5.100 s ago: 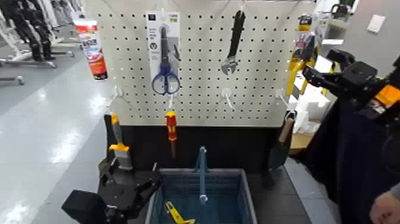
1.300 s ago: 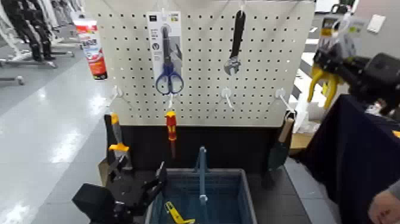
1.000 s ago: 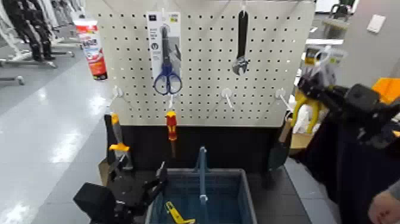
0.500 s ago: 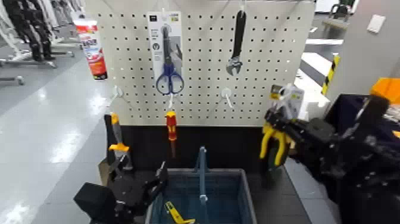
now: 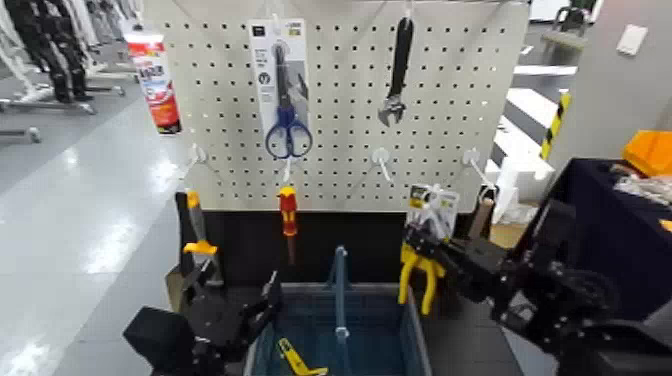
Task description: Put the yellow pliers into the crate.
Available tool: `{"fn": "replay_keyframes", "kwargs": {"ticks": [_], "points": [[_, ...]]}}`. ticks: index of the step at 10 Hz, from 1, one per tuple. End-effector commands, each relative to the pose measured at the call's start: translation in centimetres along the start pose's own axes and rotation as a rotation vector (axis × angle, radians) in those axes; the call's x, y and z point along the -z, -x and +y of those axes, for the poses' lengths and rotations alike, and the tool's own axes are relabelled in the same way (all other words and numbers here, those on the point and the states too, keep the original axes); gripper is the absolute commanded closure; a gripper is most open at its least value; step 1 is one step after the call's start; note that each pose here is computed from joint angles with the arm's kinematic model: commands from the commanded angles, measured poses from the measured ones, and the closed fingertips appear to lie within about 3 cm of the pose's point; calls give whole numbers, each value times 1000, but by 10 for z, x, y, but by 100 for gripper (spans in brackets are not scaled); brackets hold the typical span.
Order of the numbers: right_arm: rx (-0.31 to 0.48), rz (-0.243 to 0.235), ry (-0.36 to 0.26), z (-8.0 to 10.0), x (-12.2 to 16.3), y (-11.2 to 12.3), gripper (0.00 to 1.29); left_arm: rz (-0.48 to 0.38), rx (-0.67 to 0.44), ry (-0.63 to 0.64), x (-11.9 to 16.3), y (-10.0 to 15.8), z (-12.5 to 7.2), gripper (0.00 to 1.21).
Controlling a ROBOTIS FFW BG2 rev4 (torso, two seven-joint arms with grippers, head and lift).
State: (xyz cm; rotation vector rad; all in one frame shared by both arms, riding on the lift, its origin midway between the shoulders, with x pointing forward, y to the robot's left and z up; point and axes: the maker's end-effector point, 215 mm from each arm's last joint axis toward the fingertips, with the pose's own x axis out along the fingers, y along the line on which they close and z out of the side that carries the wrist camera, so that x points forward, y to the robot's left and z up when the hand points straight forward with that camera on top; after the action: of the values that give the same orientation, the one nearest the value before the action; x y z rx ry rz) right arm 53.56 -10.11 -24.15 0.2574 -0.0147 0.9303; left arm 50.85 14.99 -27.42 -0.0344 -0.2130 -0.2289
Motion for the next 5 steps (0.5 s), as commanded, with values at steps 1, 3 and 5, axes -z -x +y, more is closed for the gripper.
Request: {"fn": "replay_keyframes", "kwargs": {"ticks": [1, 3, 5], "points": [[-14, 19, -31, -1, 28, -6, 116, -3, -1, 1, -1, 1, 1, 17], [-28, 26, -46, 0, 42, -11, 116, -7, -6, 3, -2, 0, 1, 17], [-40, 39, -64, 2, 57, -15, 116, -8, -6, 8, -3, 0, -1, 17]]}}
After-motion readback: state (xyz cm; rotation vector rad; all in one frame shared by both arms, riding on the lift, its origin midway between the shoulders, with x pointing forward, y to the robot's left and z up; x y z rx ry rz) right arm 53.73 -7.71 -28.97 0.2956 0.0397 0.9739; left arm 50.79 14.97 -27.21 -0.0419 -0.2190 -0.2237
